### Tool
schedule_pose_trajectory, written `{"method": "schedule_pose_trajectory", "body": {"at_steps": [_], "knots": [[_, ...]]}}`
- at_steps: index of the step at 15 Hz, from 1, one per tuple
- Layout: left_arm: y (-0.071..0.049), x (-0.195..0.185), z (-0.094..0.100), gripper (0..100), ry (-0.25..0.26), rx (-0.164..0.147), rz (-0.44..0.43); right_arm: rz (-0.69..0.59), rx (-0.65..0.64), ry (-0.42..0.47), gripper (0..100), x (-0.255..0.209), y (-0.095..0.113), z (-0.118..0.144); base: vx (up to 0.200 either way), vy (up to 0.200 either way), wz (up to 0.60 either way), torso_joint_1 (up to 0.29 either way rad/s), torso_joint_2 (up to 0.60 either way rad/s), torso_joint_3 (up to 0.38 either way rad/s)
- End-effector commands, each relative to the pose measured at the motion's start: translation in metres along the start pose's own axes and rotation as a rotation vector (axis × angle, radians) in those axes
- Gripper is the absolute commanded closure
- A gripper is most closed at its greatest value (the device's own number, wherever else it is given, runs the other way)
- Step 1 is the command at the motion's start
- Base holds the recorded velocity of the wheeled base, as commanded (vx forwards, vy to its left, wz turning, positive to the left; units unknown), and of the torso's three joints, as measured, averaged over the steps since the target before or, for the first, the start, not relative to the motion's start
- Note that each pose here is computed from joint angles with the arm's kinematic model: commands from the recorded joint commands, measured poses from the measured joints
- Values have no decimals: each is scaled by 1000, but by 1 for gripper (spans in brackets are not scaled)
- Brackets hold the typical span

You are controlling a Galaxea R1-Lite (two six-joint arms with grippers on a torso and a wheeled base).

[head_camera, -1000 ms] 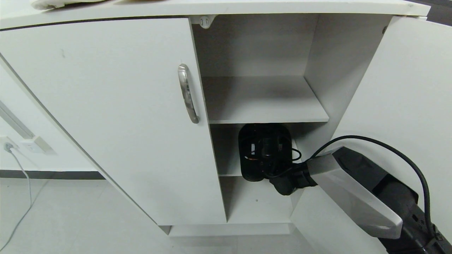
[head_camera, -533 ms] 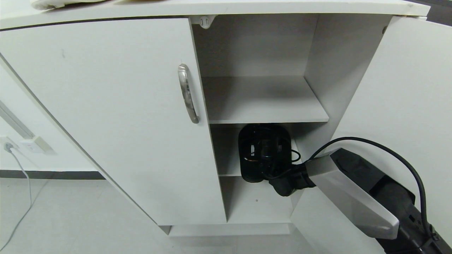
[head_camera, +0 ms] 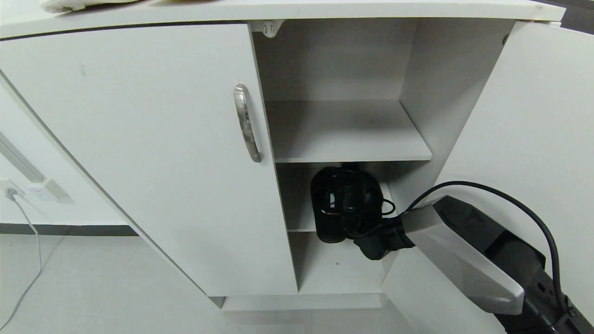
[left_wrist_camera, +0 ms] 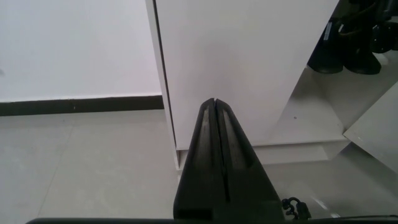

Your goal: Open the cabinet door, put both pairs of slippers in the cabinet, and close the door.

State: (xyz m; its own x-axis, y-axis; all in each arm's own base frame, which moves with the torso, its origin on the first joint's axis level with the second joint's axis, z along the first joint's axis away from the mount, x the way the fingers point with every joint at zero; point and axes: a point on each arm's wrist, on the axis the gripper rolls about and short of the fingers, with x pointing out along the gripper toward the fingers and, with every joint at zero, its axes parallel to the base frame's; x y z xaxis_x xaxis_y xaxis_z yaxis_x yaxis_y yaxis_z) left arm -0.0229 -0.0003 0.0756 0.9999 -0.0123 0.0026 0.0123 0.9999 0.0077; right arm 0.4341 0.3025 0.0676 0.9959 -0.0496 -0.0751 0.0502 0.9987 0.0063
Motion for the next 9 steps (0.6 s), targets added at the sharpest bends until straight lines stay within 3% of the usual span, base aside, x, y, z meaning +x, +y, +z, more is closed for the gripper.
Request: {"method": "schedule_pose_trajectory", "body": {"at_steps": [1,6,9], "knots": [[0,0,0,100,1,0,0,7,-9,10,0,-7,-1,3,0,0,0,0,0,0],[0,0,0,100,1,-2,0,36,-6,6,0,-44,-10,19,0,0,0,0,0,0],[0,0,0,100,1,-2,0,69,11,-19,0,-83,-25,22,0,0,0,0,0,0]]}}
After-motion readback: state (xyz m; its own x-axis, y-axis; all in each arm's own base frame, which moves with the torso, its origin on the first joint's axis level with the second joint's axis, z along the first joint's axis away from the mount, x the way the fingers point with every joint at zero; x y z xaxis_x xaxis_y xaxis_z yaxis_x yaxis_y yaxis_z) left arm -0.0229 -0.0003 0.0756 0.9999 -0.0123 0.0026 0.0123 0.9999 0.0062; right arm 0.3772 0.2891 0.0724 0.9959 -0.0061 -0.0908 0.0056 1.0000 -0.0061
